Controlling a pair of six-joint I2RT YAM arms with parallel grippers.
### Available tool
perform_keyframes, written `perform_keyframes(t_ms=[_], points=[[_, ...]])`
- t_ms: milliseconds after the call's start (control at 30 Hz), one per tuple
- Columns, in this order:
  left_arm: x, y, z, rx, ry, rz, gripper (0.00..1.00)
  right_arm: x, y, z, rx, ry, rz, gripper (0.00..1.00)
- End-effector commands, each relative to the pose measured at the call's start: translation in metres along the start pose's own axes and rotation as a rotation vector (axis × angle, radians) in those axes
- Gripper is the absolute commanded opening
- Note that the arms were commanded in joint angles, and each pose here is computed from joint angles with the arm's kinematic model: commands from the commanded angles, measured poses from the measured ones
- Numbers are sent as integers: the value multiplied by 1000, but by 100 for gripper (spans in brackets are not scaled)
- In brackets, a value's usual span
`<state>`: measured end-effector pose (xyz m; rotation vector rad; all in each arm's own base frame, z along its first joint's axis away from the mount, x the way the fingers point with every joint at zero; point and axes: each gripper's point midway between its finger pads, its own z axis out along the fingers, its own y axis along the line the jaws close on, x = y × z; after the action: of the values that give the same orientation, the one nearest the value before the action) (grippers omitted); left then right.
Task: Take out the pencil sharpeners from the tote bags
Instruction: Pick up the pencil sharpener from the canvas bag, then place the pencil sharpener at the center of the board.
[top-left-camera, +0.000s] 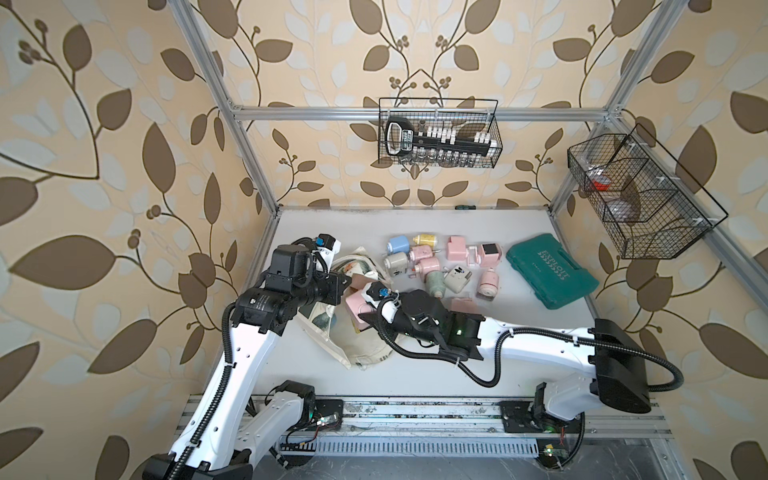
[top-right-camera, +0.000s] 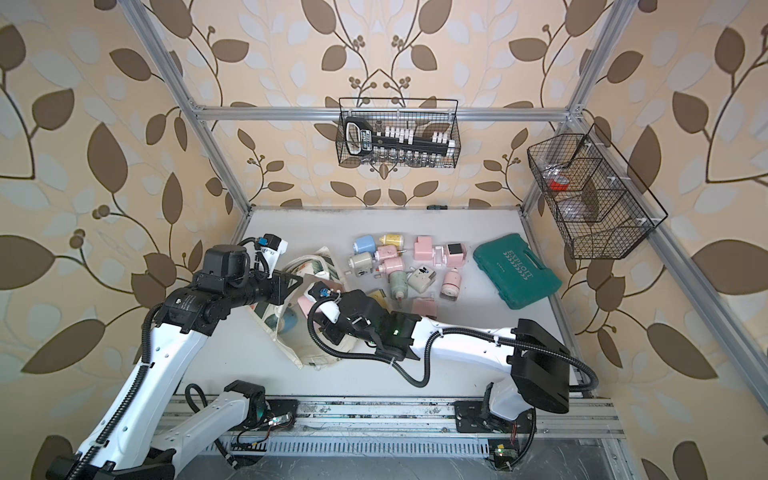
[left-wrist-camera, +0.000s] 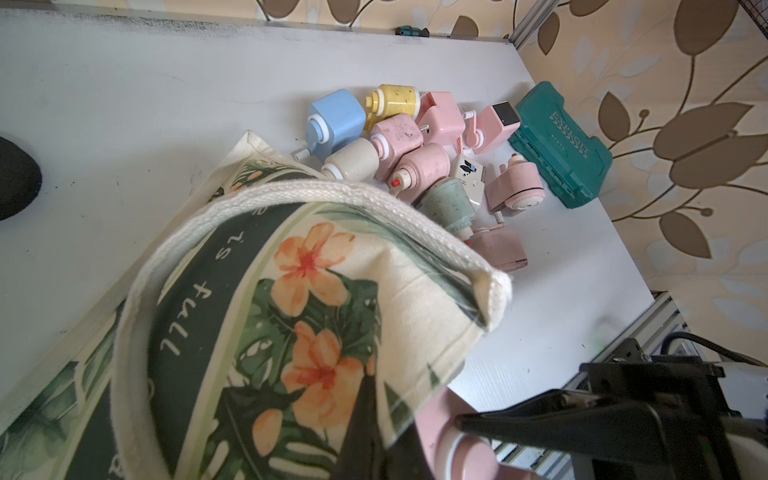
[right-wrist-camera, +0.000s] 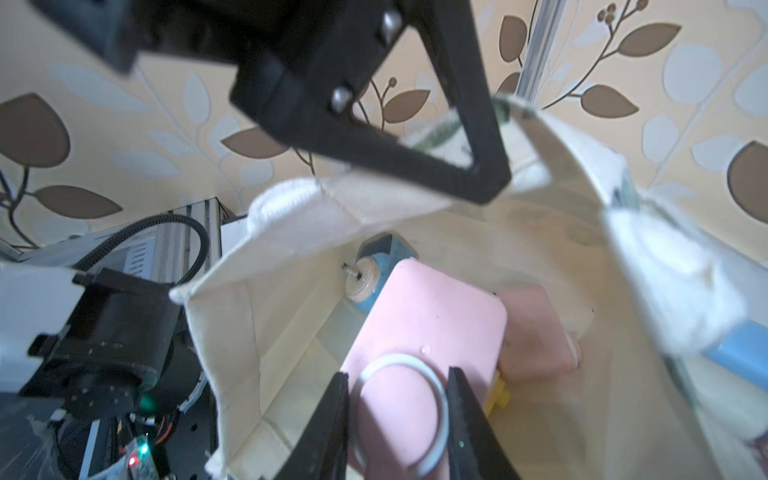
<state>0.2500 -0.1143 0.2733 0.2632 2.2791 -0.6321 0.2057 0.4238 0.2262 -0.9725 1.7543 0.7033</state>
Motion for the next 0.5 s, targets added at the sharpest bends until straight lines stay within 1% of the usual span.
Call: perform_keyframes(t_ms=[0,167,267,467], points=[[-7,0,-4,-10,-30,17,0,2,-3,-30,1,-17,22,27],[-7,1,-3,-14,-30,17,0,27,-10,-73,11,21,22,27],[-6,2,-5,-19,-35,19,0,44,-20,-94,48,48,30,27],[-5,3,-5,-26,-33,19,0,70,-31,-116,95,94,96,27]])
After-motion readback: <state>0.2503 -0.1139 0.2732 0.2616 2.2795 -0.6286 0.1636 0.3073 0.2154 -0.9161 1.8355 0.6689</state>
